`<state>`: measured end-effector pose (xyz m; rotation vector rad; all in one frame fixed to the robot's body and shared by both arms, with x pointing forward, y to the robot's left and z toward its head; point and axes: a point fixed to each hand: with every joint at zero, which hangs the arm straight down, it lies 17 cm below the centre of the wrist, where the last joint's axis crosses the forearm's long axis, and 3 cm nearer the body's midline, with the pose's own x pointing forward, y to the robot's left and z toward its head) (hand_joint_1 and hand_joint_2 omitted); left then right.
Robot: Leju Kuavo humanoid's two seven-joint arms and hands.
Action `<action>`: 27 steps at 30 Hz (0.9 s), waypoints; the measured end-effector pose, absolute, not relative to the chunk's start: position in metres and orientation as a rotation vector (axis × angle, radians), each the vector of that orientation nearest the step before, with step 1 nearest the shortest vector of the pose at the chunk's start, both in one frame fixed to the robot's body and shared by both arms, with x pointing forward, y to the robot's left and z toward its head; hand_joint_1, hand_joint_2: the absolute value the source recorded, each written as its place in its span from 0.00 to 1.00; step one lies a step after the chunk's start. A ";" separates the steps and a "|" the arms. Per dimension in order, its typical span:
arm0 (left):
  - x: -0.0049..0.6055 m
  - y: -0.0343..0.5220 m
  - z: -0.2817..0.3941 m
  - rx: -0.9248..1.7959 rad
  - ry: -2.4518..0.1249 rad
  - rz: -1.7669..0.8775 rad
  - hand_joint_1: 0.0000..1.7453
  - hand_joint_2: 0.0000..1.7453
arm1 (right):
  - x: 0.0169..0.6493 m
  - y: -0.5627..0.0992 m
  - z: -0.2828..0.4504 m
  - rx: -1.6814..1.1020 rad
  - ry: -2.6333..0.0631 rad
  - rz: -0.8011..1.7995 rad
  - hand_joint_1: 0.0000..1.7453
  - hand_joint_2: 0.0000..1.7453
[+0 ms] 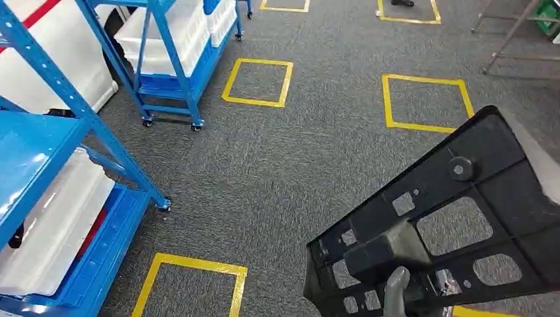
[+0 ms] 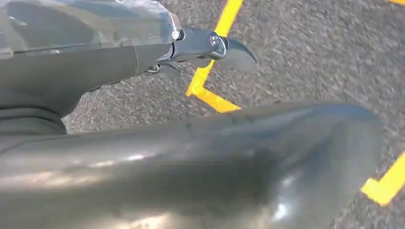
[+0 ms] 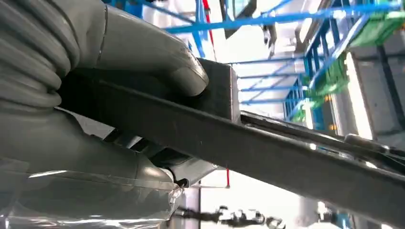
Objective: Take the parts from the cabinet and place them on the table.
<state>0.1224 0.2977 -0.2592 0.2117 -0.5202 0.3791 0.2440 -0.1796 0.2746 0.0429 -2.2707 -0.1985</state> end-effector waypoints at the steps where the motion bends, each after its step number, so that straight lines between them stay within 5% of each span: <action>1: 0.121 0.298 -0.260 0.212 -0.517 0.379 0.00 0.00 | 0.244 -0.180 0.274 0.043 -2.271 -0.199 1.00 1.00; 27: 0.126 0.298 -0.259 0.207 -0.520 0.366 0.00 0.00 | 0.245 -0.178 0.271 -0.028 -2.276 -0.149 1.00 1.00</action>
